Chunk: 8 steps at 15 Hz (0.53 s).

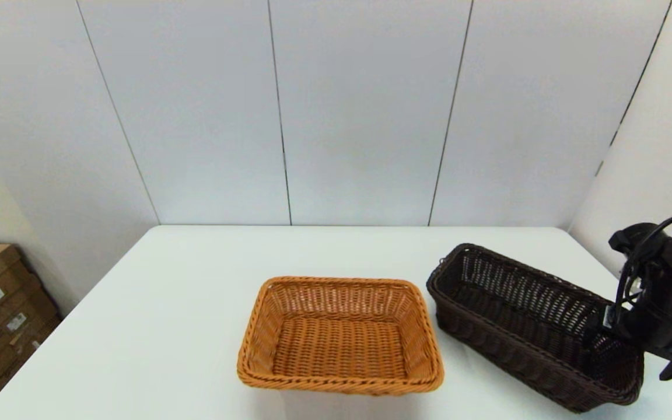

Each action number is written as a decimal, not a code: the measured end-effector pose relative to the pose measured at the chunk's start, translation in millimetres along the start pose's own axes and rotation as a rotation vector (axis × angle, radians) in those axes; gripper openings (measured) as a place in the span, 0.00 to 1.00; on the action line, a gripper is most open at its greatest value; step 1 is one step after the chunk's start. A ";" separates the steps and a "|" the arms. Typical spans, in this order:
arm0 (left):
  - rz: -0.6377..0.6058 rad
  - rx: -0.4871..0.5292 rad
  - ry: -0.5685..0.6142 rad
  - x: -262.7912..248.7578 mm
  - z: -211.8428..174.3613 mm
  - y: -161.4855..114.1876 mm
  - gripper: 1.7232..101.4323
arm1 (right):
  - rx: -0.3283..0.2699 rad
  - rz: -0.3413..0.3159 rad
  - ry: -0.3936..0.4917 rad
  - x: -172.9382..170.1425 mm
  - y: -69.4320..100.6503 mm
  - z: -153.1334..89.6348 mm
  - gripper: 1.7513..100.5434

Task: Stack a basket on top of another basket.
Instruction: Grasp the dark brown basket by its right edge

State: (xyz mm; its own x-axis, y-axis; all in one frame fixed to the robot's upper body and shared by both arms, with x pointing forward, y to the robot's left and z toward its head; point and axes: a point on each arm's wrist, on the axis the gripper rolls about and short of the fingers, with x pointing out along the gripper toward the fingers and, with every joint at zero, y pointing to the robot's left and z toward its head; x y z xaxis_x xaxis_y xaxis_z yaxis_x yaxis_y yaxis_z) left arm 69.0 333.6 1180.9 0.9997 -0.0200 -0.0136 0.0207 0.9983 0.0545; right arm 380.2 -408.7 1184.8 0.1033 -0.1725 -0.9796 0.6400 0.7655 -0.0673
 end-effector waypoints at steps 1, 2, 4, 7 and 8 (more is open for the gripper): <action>0.000 0.000 0.000 0.0 0.0 0.0 0.96 | 0.014 0.001 -0.002 -0.4 0.4 0.9 0.97; 0.000 0.000 0.000 0.0 0.0 0.0 0.96 | 0.018 0.002 -0.002 -0.4 0.8 1.2 0.97; 0.000 0.000 0.000 0.0 0.0 0.0 0.96 | 0.018 0.002 0.002 0.1 1.1 1.2 0.97; 0.000 0.000 0.000 0.0 0.0 0.0 0.96 | 0.016 -0.001 0.010 2.8 1.8 1.3 0.97; 0.000 0.000 0.000 0.0 0.0 0.0 0.96 | 0.015 -0.003 0.014 4.2 2.0 1.4 0.97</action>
State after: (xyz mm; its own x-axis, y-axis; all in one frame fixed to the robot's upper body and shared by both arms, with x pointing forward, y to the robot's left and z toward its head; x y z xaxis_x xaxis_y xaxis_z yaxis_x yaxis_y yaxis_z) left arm 69.0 333.6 1180.9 0.9997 -0.0196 -0.0140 0.0203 0.9983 0.0550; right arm 382.9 -408.7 1180.8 0.0909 -0.1663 -0.9819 0.6518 0.7554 -0.0675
